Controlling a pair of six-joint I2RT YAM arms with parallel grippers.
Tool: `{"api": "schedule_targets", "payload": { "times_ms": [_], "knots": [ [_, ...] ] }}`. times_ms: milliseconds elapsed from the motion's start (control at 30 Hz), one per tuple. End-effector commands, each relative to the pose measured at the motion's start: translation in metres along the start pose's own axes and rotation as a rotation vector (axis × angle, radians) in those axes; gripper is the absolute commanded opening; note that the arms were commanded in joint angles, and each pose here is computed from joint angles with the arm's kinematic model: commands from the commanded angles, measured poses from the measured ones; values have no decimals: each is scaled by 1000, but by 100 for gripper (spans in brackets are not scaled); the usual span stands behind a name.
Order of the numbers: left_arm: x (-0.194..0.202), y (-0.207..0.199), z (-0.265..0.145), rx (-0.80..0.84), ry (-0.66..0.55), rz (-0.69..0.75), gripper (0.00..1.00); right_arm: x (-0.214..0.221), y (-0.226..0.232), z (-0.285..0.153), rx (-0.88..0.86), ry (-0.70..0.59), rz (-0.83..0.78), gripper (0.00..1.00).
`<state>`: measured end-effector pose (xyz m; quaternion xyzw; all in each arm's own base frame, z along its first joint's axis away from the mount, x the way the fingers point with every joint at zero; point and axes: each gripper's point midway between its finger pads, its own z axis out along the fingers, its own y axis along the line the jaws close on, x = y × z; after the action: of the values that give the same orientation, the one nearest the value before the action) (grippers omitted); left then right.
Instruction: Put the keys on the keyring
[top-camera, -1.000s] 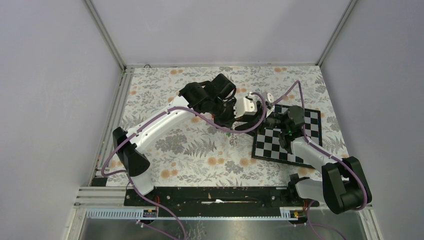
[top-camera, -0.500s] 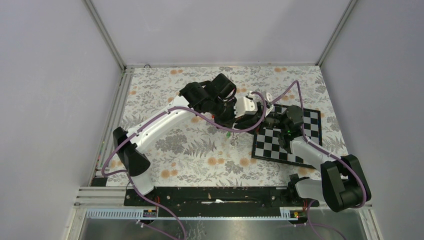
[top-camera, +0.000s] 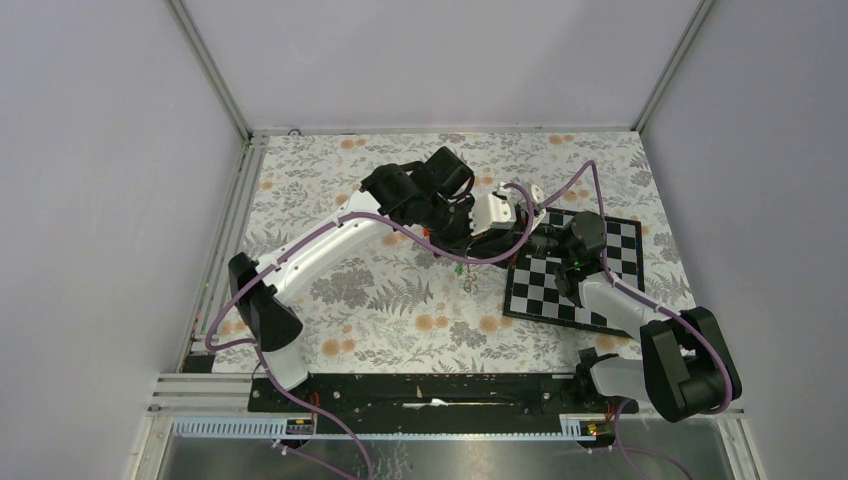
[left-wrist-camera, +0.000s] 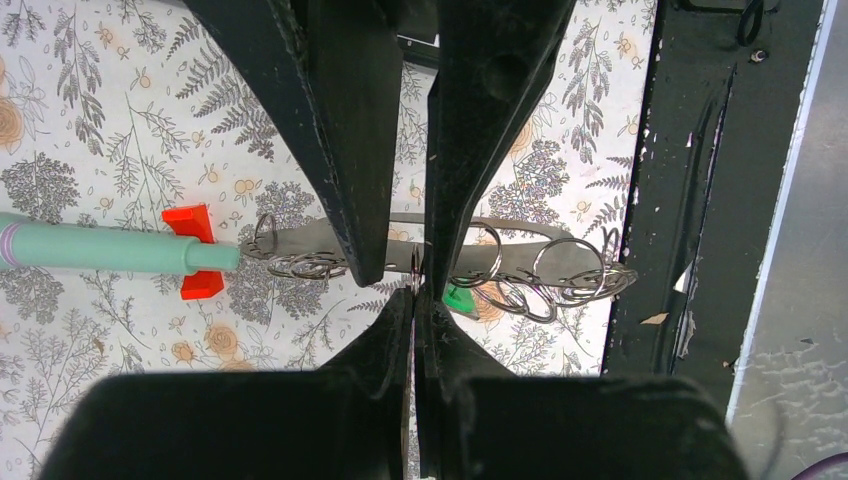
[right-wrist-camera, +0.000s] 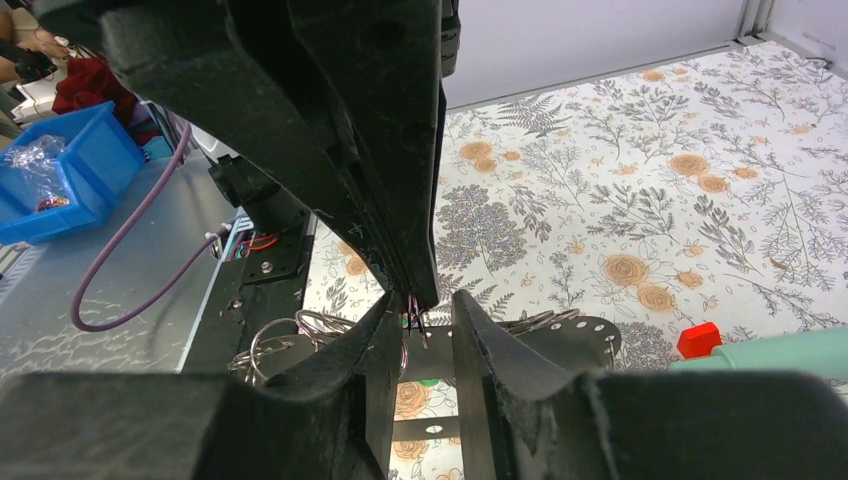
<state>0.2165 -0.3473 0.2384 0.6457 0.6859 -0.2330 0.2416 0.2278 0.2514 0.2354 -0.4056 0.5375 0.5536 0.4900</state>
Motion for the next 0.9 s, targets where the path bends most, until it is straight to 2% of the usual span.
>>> {"api": "schedule_targets", "payload": {
  "times_ms": [0, 200, 567, 667, 733, 867],
  "knots": [
    [-23, -1, -6, 2, -79, 18, 0, -15, 4, 3, -11, -33, -62, 31],
    [-24, -2, -6, 9, -82, 18, 0, -12, 3, 4, -16, -27, -54, 23],
    [-24, -2, -8, -2, -91, 22, 0, -5, 0, 5, -16, -9, -33, 21],
    [-24, -2, -8, -1, -92, 23, 0, -6, 1, 6, -22, -7, -31, 11],
    [-24, -2, -8, -1, -92, 22, 0, -8, 2, 6, -25, -8, -37, 1],
    [-24, -3, -8, 3, -95, 25, 0, -13, 3, 6, -22, -14, -48, 0]
  ]
}}
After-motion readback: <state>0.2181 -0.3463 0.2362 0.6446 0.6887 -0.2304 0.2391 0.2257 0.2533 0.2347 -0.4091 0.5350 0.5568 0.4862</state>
